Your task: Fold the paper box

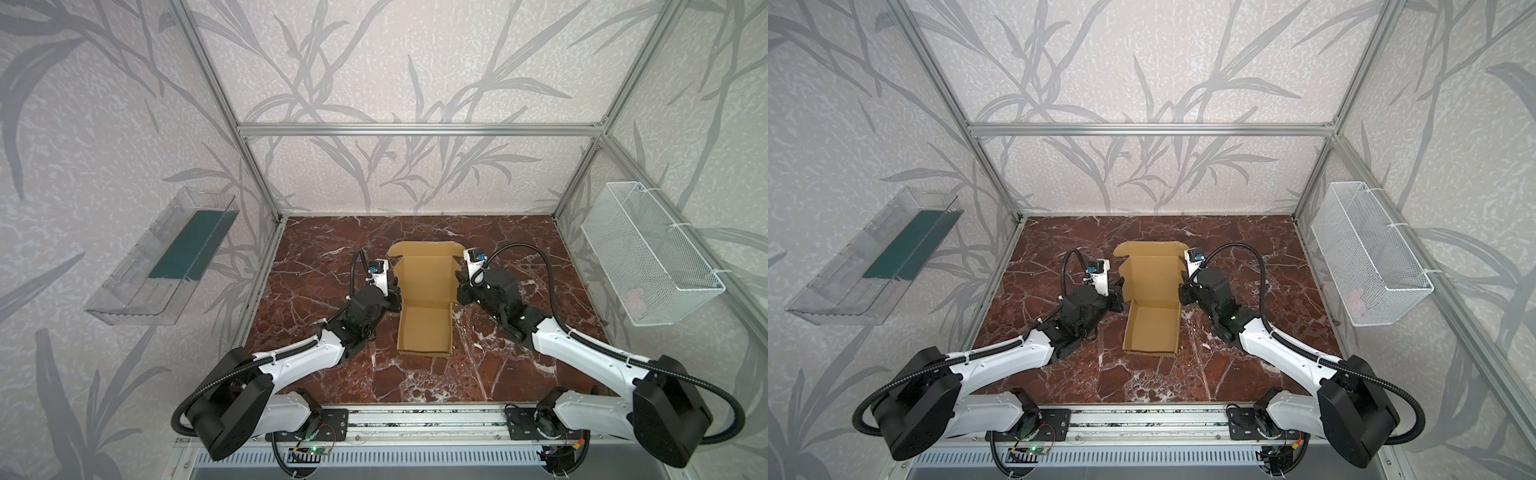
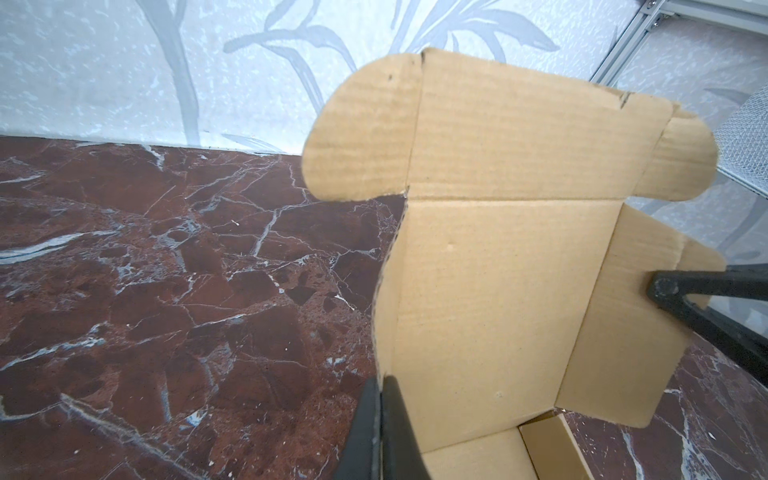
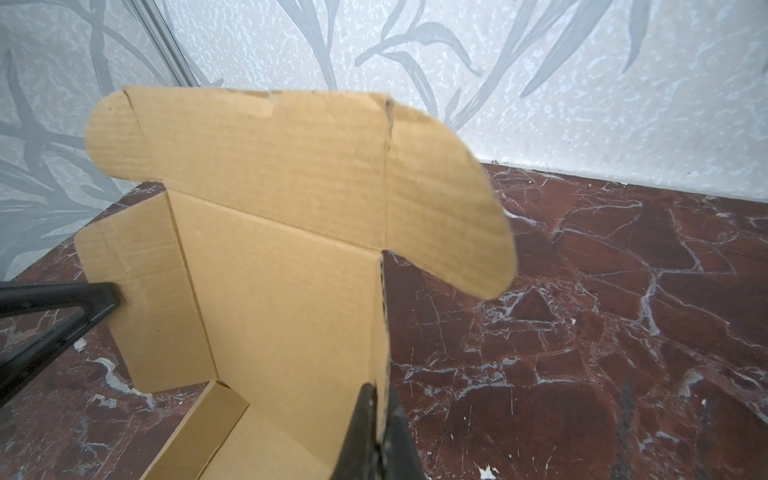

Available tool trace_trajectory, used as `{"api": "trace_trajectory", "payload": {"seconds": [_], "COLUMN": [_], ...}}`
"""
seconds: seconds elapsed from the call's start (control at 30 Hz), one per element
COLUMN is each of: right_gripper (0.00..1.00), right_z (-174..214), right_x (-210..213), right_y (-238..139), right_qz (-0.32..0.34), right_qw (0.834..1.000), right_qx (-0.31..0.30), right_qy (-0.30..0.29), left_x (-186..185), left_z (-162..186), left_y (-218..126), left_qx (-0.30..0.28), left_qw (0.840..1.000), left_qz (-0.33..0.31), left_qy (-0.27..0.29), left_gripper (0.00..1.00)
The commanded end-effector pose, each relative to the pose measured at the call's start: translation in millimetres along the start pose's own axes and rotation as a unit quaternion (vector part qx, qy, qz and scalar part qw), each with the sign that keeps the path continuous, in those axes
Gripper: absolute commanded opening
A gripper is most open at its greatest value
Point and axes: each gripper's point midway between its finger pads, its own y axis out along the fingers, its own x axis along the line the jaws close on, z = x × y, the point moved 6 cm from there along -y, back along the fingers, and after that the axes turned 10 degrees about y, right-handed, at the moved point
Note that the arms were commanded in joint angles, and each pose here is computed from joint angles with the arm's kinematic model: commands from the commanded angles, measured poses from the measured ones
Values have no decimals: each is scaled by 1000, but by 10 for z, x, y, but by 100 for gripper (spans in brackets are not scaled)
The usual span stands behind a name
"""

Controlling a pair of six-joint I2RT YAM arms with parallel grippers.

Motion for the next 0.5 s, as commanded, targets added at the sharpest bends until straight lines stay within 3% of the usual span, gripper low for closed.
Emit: {"api": "trace_trajectory", "payload": {"seconds": [0.0, 0.3, 0.47], "right_gripper": [5, 6, 6], "right_z": [-90, -58, -4], "right_x": [-24, -142, -164], "right_y": [55, 140, 138], "right_qz": [21, 85, 82], "right_qw": [1000, 996, 994], "right_qx": [-17, -18, -34], "right_qy": [0, 35, 61], "left_x": [-18, -195, -181], "left_z": [-149, -1, 100], "left_y": [-23, -24, -26], "left_qx": [-48, -53, -55], "left_qw": [999, 999, 998], "left_qz": [-5, -4, -20], "left_qy": [-20, 6, -4], "left_gripper": [0, 0, 0]}}
